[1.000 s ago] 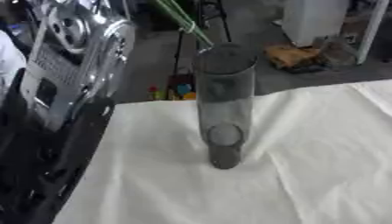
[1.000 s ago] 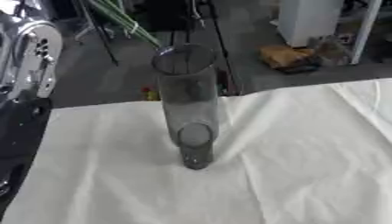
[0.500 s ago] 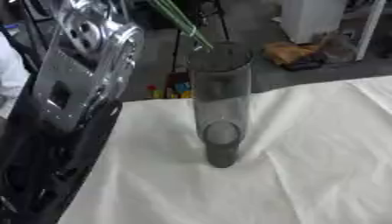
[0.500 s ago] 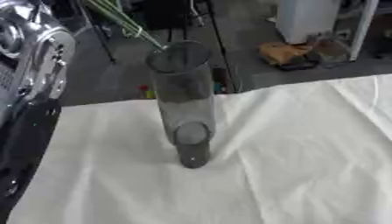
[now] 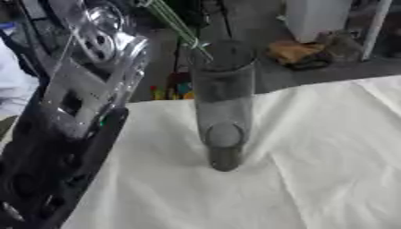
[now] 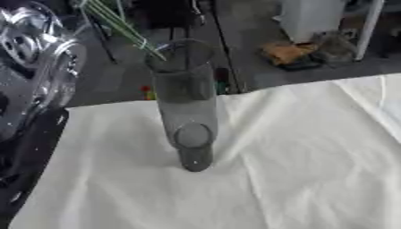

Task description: Arrange flowers into the vase.

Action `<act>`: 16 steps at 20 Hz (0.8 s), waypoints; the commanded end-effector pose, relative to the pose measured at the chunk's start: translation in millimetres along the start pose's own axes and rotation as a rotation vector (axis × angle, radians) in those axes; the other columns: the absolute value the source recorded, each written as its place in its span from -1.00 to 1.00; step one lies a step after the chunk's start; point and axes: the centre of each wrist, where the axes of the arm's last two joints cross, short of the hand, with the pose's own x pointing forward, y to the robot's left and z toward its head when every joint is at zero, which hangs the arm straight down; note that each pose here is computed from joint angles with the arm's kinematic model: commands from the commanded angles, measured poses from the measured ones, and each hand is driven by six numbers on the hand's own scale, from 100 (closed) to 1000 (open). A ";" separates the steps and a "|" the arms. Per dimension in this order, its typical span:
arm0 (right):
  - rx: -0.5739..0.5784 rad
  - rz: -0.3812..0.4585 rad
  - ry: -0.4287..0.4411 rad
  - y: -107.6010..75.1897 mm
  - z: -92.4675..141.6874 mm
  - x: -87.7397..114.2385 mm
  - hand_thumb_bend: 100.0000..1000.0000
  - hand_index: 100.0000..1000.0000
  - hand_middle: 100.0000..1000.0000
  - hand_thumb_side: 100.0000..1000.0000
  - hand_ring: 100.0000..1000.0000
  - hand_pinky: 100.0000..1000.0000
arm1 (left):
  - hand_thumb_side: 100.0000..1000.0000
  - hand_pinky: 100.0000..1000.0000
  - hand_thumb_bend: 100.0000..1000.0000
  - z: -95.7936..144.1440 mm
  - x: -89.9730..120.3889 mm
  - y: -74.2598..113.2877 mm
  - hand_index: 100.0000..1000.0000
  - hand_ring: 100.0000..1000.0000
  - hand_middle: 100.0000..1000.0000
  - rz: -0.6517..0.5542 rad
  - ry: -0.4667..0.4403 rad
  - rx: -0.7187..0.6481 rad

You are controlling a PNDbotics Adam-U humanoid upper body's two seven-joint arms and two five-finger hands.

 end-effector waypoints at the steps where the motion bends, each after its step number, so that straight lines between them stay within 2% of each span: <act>1: 0.008 -0.002 -0.026 0.5 -5.1 3.7 -1.00 0.82 0.04 0.85 0.69 0.66 | 0.20 -1.00 -0.82 -3.9 0.4 0.9 -1.00 -1.00 -1.00 -0.006 0.002 -0.002; 11: 0.011 -0.001 -0.024 1.3 -4.6 3.4 -1.00 0.82 0.03 0.85 0.69 0.67 | 0.29 -1.00 -0.88 1.1 -7.6 2.0 -1.00 -1.00 -1.00 -0.024 0.051 -0.022; 16: 0.015 -0.002 -0.022 1.6 -4.2 3.3 -1.00 0.83 0.03 0.84 0.69 0.67 | 0.37 -1.00 -0.94 3.3 -19.2 5.6 -1.00 -1.00 -1.00 -0.047 0.107 -0.052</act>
